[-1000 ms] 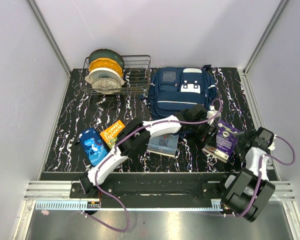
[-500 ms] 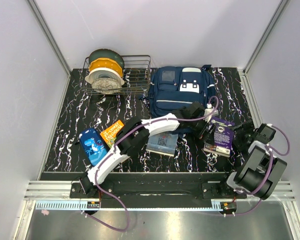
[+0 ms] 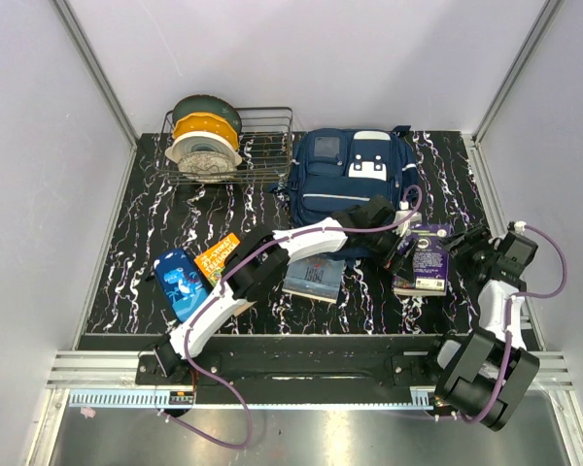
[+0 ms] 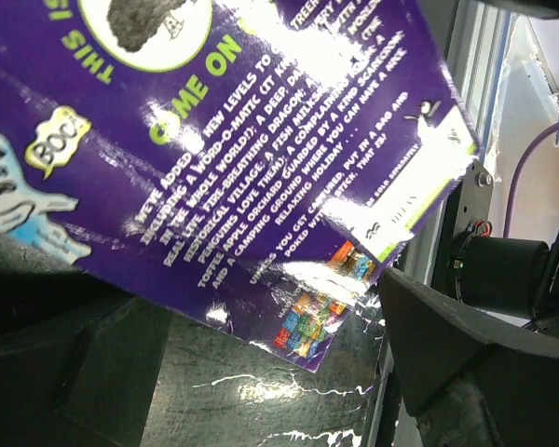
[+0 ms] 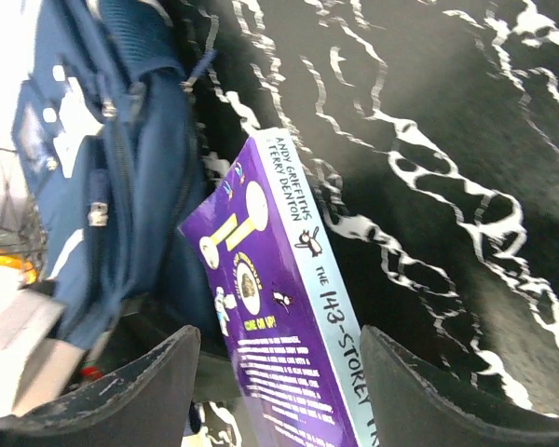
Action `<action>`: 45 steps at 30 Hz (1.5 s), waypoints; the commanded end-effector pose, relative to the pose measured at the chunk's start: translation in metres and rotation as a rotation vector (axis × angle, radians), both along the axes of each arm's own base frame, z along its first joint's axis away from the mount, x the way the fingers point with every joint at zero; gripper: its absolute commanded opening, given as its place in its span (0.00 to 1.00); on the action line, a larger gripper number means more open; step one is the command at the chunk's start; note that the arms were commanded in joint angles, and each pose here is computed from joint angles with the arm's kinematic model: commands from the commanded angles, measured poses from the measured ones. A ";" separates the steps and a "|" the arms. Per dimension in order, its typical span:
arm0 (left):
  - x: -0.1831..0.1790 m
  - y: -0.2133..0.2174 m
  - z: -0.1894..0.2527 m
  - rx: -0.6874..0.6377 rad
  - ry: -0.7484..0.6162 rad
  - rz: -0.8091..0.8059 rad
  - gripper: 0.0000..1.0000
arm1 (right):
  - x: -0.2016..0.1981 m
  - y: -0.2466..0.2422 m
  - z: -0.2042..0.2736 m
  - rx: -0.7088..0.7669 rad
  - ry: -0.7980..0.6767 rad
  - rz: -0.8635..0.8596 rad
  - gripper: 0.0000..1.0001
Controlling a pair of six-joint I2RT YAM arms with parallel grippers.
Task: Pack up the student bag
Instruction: Pick up the book from the center of the board.
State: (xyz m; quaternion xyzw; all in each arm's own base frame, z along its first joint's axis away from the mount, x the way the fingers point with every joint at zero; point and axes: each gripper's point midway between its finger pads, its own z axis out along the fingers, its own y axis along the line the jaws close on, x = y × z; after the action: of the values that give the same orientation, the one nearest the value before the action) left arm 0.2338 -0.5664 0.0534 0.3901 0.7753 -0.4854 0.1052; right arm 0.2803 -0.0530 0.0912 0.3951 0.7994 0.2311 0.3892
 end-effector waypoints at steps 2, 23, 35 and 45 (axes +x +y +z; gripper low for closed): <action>-0.016 -0.026 0.018 -0.105 -0.046 -0.060 0.93 | -0.039 0.082 0.004 0.338 0.118 0.222 0.72; -0.016 -0.031 0.026 -0.141 -0.031 -0.063 0.81 | -0.051 0.085 -0.029 0.267 0.312 0.186 0.51; -0.015 -0.034 0.032 -0.171 -0.024 -0.071 0.77 | -0.060 0.106 -0.026 0.288 0.340 0.256 0.58; -0.012 -0.033 0.033 -0.174 -0.021 -0.069 0.72 | -0.068 0.116 -0.009 0.333 0.301 0.261 0.53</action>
State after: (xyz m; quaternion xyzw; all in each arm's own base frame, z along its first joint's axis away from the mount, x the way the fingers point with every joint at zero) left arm 0.2339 -0.5649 0.0520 0.3710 0.7815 -0.4942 0.0853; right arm 0.2593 0.0020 0.0907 0.3674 0.8422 0.2395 0.3138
